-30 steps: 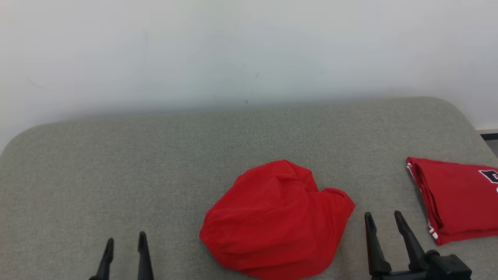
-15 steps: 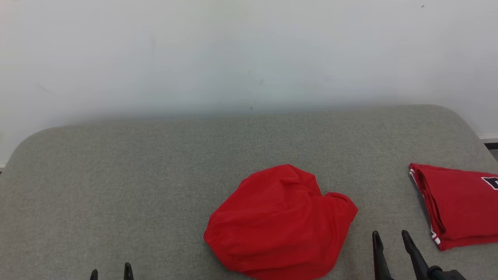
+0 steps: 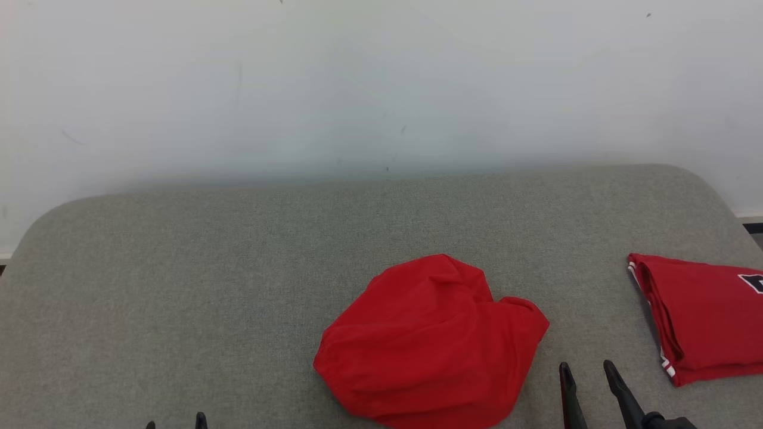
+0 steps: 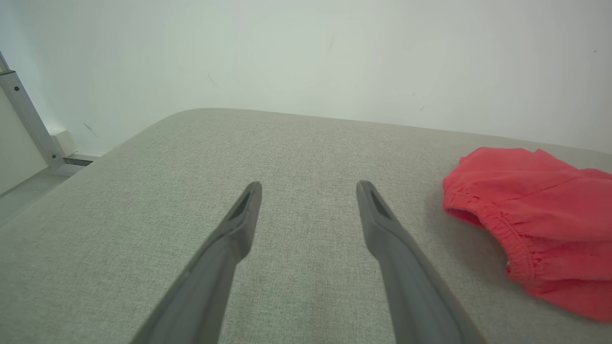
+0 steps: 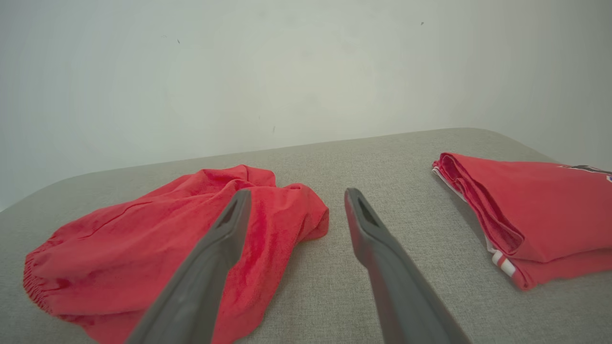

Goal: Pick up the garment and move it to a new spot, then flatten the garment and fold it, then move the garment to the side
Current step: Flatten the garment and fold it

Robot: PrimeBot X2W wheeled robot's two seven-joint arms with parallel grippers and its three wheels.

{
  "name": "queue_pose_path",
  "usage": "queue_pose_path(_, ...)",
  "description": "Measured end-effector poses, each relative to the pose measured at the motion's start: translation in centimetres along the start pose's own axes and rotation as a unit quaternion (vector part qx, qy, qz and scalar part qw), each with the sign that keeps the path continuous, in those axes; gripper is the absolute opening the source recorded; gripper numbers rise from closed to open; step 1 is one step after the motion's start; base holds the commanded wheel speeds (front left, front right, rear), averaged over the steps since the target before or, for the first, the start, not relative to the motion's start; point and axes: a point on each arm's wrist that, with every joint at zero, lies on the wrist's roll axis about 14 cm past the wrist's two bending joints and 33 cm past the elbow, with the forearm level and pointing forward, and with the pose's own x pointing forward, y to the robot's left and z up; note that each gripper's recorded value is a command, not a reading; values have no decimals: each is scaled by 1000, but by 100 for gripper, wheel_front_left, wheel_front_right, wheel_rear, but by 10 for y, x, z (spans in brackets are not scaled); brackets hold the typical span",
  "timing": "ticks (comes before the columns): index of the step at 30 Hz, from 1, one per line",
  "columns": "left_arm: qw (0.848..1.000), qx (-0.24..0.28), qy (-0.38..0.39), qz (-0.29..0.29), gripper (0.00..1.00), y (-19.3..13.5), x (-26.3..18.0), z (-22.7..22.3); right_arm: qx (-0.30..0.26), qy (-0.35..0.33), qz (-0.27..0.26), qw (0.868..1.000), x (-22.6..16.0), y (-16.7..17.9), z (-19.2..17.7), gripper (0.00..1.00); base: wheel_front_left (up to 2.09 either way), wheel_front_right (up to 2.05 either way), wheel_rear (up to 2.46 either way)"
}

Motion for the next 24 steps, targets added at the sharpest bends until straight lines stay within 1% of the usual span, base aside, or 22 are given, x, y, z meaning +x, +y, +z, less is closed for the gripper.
queue_pose_path(10,1000,-8,7,-8,100,-7,1,-4,4,-3,-2,1000,1,-1,1,100,0,0,0)
queue_pose_path(12,1000,-17,9,-9,100,-8,1,-6,5,-3,-3,1000,1,-1,2,100,0,0,0)
queue_pose_path(24,1000,-19,13,-17,100,-14,4,-8,6,-6,-4,1000,1,-2,3,100,0,0,0)
